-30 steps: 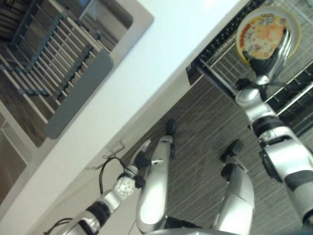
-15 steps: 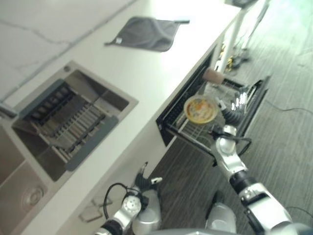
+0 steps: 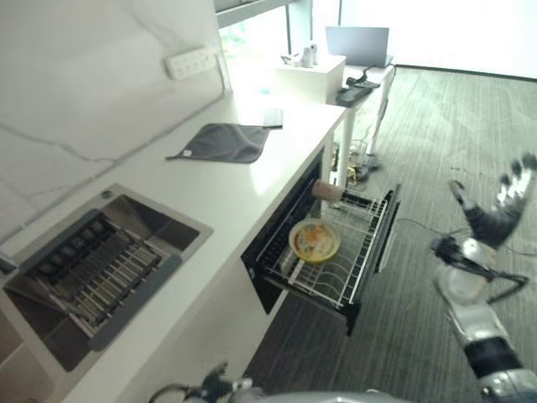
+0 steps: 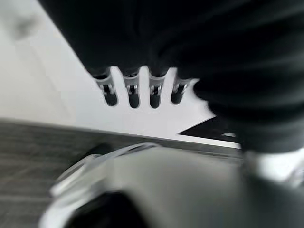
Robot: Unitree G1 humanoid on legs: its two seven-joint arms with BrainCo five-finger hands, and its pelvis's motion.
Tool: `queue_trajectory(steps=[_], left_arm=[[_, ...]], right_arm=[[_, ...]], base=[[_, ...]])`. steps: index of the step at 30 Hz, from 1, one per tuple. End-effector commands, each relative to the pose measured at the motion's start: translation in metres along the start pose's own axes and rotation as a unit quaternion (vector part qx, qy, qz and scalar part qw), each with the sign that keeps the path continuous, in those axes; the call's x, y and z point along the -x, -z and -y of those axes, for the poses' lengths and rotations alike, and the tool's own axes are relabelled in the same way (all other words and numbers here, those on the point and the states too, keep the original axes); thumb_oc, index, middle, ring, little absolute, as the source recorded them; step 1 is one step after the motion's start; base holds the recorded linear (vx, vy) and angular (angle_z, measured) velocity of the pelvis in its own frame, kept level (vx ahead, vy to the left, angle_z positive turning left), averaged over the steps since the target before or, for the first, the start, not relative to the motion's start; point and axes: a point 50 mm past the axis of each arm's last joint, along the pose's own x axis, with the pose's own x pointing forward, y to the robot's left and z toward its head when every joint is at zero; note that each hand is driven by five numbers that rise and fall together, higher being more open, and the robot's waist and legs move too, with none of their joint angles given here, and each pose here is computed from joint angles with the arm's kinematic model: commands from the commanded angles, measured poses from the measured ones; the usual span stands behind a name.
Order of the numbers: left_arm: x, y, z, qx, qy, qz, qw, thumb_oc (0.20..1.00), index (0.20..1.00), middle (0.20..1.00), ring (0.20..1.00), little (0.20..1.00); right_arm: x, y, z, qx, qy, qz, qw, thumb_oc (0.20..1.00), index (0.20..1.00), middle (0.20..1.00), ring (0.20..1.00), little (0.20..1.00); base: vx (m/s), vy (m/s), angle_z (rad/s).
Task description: Place the dishes in the dishwasher.
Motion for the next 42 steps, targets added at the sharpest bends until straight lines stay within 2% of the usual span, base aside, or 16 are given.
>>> queue_trajectory(steps=[1, 4, 7, 13, 16, 19, 21, 23, 27, 32, 38, 39, 40, 42], left_arm=[[-0.004, -0.012, -0.006, -0.031, 0.008, 0.001, 1.000, 1.000, 1.000, 1.000, 1.000, 1.000], [-0.004, -0.013, -0.008, -0.059, 0.010, -0.008, 0.998, 1.000, 1.000, 1.000, 1.000, 1.000], [-0.006, -0.019, -0.006, -0.073, 0.018, -0.002, 0.997, 1.000, 1.000, 1.000, 1.000, 1.000], [-0.007, -0.027, -0.001, -0.080, 0.025, 0.007, 0.996, 1.000, 1.000, 1.000, 1.000, 1.000], [-0.008, -0.032, 0.000, -0.101, 0.019, 0.014, 0.995, 1.000, 1.000, 1.000, 1.000, 1.000], [-0.011, -0.057, -0.007, -0.157, -0.001, 0.057, 0.986, 1.000, 1.000, 1.000, 1.000, 1.000], [-0.012, -0.082, -0.011, -0.170, -0.022, 0.090, 0.981, 1.000, 1.000, 1.000, 1.000, 1.000], [-0.012, -0.097, -0.012, -0.179, -0.035, 0.109, 0.977, 1.000, 1.000, 1.000, 1.000, 1.000], [-0.012, -0.114, -0.007, -0.190, -0.055, 0.140, 0.970, 1.000, 1.000, 1.000, 1.000, 1.000], [-0.010, -0.121, -0.003, -0.176, -0.062, 0.168, 0.968, 1.000, 1.000, 1.000, 1.000, 1.000], [-0.007, -0.121, -0.005, -0.153, -0.066, 0.192, 0.967, 1.000, 1.000, 1.000, 1.000, 1.000], [-0.006, -0.120, -0.007, -0.159, -0.071, 0.199, 0.964, 1.000, 1.000, 1.000, 1.000, 1.000], [-0.005, -0.122, -0.011, -0.158, -0.078, 0.203, 0.963, 1.000, 1.000, 1.000, 1.000, 1.000], [-0.004, -0.122, -0.016, -0.152, -0.084, 0.203, 0.964, 1.000, 1.000, 1.000, 1.000, 1.000]], right_arm=[[-0.026, -0.009, -0.006, -0.119, -0.008, -0.026, 0.992, 1.000, 1.000, 1.000, 1.000, 1.000], [-0.018, 0.021, 0.014, -0.132, 0.005, -0.105, 0.986, 1.000, 1.000, 1.000, 1.000, 1.000], [-0.009, 0.035, 0.016, -0.130, 0.006, -0.140, 0.982, 1.000, 1.000, 1.000, 1.000, 1.000], [0.011, 0.059, 0.000, -0.160, -0.023, -0.218, 0.963, 1.000, 1.000, 1.000, 1.000, 1.000], [0.024, 0.079, -0.008, -0.214, -0.016, -0.281, 0.935, 1.000, 1.000, 1.000, 1.000, 1.000], [0.015, 0.081, -0.021, -0.247, -0.021, -0.292, 0.924, 1.000, 1.000, 1.000, 1.000, 1.000], [0.001, 0.075, -0.033, -0.260, -0.043, -0.280, 0.923, 1.000, 1.000, 1.000, 1.000, 1.000], [-0.004, 0.075, -0.045, -0.296, -0.052, -0.294, 0.908, 1.000, 1.000, 1.000, 1.000, 1.000], [-0.008, 0.076, -0.065, -0.313, -0.073, -0.315, 0.893, 1.000, 1.000, 1.000, 1.000, 1.000], [-0.021, 0.068, -0.078, -0.322, -0.100, -0.302, 0.892, 1.000, 1.000, 1.000, 1.000, 1.000], [-0.038, 0.041, -0.108, -0.302, -0.233, -0.253, 0.889, 1.000, 1.000, 1.000, 1.000, 1.000], [-0.037, 0.026, -0.124, -0.290, -0.307, -0.230, 0.877, 1.000, 1.000, 1.000, 1.000, 1.000], [-0.038, 0.014, -0.133, -0.288, -0.347, -0.210, 0.868, 1.000, 1.000, 1.000, 1.000, 1.000], [-0.040, 0.002, -0.142, -0.290, -0.376, -0.194, 0.858, 1.000, 1.000, 1.000, 1.000, 1.000]], base=[[0.02, -0.074, 0.03], [0.05, -0.070, -0.08], [0.09, -0.030, -0.01], [0.07, 0.018, 0.11], [0.09, 0.032, 0.06], [-0.13, 0.032, 0.14], [-0.30, 0.018, 0.28], [-0.16, 0.007, 0.22], [0.01, 0.032, 0.16], [0.07, 0.041, 0.02], [-0.01, 0.066, 0.01], [0.03, 0.049, 0.09], [0.01, 0.041, 0.10], [-0.07, 0.020, 0.06]])
